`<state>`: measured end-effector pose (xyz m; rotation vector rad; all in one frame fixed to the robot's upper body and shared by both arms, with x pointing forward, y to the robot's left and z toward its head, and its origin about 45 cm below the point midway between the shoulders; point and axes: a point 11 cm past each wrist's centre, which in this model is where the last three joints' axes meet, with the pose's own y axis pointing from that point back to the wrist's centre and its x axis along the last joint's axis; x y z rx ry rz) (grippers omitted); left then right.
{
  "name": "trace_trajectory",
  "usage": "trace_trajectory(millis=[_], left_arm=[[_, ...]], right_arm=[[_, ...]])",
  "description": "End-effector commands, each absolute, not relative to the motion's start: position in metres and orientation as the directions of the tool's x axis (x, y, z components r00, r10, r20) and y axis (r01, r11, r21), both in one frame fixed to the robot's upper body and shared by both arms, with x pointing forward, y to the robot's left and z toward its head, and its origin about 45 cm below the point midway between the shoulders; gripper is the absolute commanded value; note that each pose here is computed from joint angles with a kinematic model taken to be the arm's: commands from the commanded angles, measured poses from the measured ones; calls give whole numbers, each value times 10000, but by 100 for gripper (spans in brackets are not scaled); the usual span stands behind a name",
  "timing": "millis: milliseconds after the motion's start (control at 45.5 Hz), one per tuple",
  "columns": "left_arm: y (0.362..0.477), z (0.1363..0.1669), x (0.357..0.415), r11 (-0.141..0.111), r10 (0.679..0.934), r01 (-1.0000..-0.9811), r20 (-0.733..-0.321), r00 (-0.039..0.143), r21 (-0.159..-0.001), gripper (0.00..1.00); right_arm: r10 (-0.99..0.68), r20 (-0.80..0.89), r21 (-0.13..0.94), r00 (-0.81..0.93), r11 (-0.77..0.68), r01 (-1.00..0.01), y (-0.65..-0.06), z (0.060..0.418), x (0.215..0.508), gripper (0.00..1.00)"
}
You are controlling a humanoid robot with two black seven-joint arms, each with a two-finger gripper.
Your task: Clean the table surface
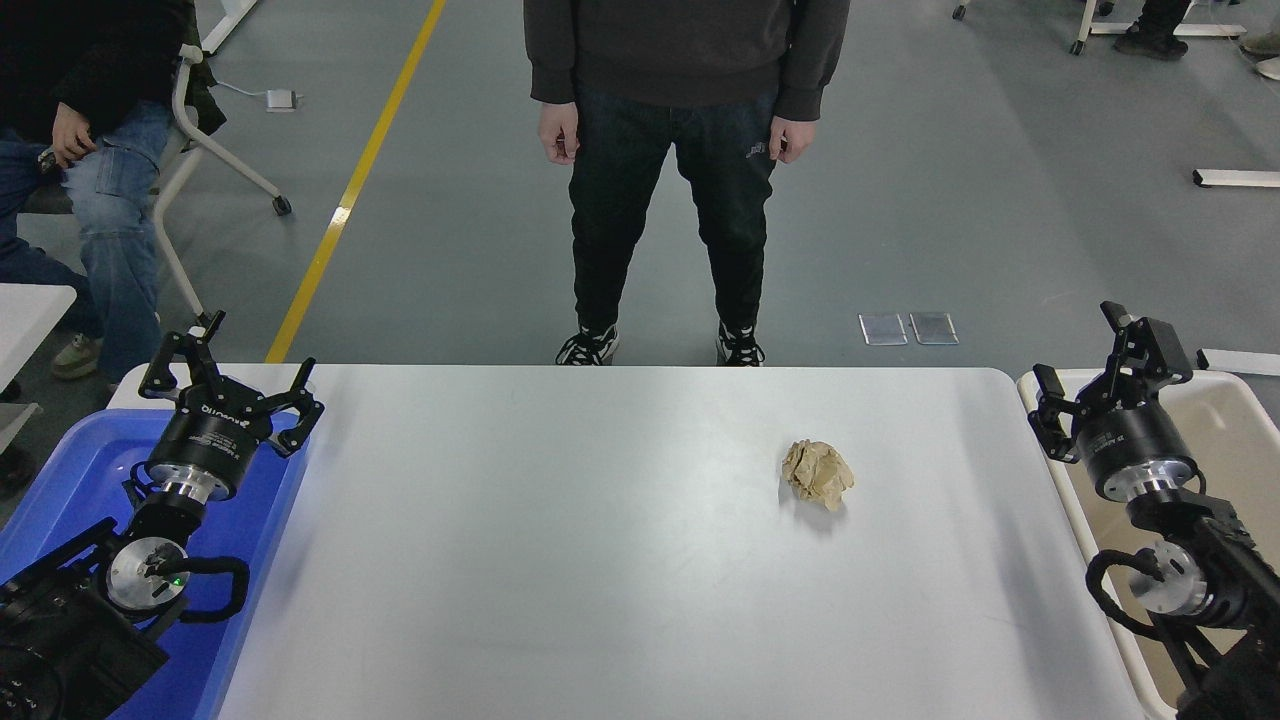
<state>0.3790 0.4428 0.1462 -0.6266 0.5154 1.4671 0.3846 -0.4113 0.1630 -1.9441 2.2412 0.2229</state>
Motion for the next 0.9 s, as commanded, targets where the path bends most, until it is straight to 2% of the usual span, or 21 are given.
trace_trajectory(millis=[0, 242, 308, 418, 549, 725, 879], left_arm=[[4428, 1462, 3790, -10, 7432, -9972, -6673, 490, -743, 100], [4428, 1462, 3790, -10, 7432, -9972, -6673, 490, -743, 100], [4428, 1462, 3790, -10, 7432, -9972, -6673, 490, -743, 100], [4428, 1462, 3790, -10, 7432, -9972, -6673, 490, -743, 100], [4428, 1462, 3790, -10, 7432, -9972, -6673, 490, -743, 100], [4428, 1462, 3790, -10, 7432, -9972, -6673, 490, -743, 100], [4428, 1462, 3790, -10, 7432, -9972, -6673, 490, -743, 100]], right_arm=[[-9690, -2118, 76, -1274, 1287, -9916, -4045, 1607, 3877, 100], [-9758, -1743, 1135, -1320, 1133, -9871, -3908, 1587, 3953, 100], [-9827, -1480, 1129, -1116, 953, -9890, -3881, 1704, 3982, 100], [-9955, -537, 1690, -776, 676, -9833, -3980, 1758, 3964, 100], [-9984, 328, 1689, -462, 511, -9843, -4130, 2047, 4089, 100], [-9666, 2043, 2937, 1548, -904, -9516, -3926, 2373, 4117, 100], [-8878, 3553, 3263, 2926, -1756, -9288, -3723, 2651, 4098, 100]])
